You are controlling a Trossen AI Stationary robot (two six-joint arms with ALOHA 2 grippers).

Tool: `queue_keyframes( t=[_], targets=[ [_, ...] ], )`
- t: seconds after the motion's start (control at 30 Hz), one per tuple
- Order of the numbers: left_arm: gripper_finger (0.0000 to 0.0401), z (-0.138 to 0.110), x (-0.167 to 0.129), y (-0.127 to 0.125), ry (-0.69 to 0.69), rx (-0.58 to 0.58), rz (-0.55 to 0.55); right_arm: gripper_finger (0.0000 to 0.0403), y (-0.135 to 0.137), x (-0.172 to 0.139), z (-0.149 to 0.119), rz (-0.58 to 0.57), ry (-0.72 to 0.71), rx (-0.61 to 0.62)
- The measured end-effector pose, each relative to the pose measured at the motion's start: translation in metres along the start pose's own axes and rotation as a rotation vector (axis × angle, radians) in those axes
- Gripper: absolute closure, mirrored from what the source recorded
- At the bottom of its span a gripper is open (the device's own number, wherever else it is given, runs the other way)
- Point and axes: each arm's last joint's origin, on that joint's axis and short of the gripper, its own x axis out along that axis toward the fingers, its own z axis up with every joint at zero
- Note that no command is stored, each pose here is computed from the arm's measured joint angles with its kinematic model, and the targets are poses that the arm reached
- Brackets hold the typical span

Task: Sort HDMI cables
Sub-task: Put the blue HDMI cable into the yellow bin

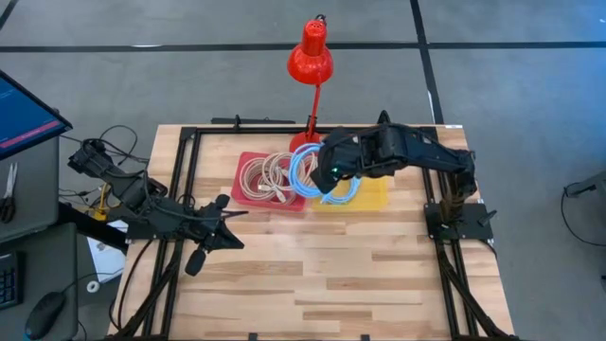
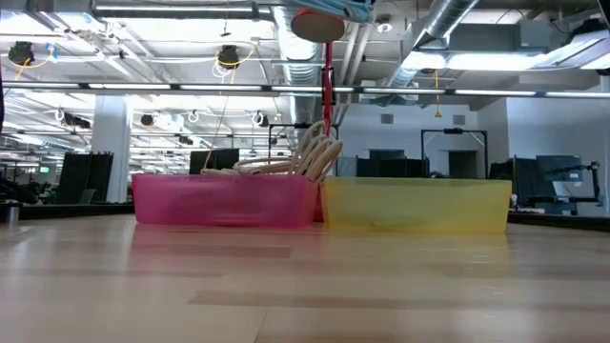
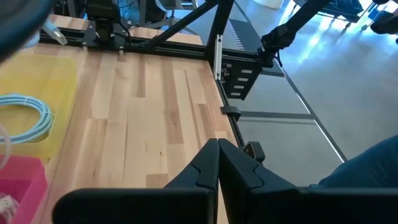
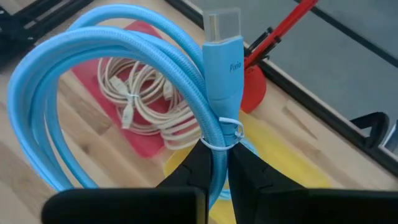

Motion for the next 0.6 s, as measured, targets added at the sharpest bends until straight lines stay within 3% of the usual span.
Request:
queue_keyframes(
  t=[0.3, 0.6],
  targets=[
    [0.0395, 0.0, 0.0, 0.0, 0.0, -0.006, 0.0, 0.0382, -0.01, 0.014, 0.004, -0.045, 0.027, -0.021],
    [0.0395, 0.0, 0.0, 0.001, -0.017, -0.007, 0.048, 0.0382, -0.046, 0.03, -0.026, -0.162, 0.143, 0.001]
  ],
)
